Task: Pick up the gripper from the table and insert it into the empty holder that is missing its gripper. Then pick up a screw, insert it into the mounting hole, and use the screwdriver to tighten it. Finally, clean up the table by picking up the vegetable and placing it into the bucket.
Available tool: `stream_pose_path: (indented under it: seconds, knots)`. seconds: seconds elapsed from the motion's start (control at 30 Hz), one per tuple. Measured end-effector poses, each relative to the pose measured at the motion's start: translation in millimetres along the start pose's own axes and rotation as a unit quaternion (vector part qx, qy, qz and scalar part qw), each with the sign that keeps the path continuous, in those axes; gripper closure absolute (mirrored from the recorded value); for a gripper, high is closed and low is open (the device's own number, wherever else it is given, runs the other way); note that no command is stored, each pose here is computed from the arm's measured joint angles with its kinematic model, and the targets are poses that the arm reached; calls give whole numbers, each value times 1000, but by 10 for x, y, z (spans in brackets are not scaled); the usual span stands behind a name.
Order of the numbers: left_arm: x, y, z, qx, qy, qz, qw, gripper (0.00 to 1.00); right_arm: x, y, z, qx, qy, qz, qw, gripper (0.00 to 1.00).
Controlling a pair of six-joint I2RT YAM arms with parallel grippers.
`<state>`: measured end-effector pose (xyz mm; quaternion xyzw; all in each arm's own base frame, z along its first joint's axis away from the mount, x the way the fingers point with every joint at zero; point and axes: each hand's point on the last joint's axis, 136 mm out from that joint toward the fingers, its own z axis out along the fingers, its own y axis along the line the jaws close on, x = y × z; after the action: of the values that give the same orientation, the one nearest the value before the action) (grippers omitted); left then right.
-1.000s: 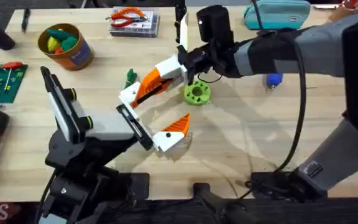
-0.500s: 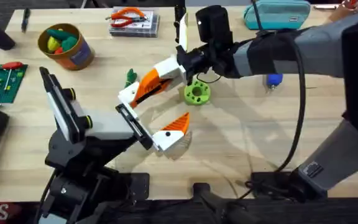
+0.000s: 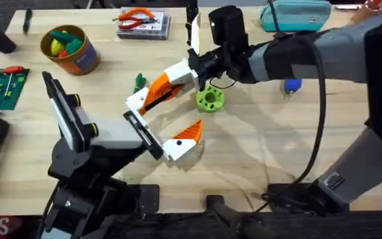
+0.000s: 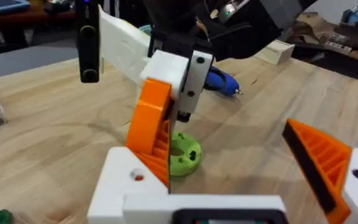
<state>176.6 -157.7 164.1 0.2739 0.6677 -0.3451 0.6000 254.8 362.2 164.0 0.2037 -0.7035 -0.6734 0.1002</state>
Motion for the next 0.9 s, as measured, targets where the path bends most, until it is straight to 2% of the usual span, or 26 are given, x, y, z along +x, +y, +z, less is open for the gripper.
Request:
stream_pose_path:
  seconds: [0.2, 0.33, 0.57, 0.77, 0.9]
  knots:
    - [-7, 6, 0, -2, -1, 11, 1000, 14, -19, 55, 0, -6, 1, -28, 1000, 987]
    - [-6, -3, 0, 1, -1, 15, 1000, 14, -18, 59, 7, -6, 2, -30, 1000, 860]
    - [-3, -34, 0, 10, 0, 15, 1000, 14, -22, 60, 20, -5, 1, -33, 999, 787]
    - [-4, -43, -1, 12, -1, 23, 1000, 14, -34, 48, 14, -3, -3, -34, 999, 644]
    - [-3, -44, 0, 13, -1, 23, 1000, 14, -38, 29, 12, -2, -4, -33, 999, 609]
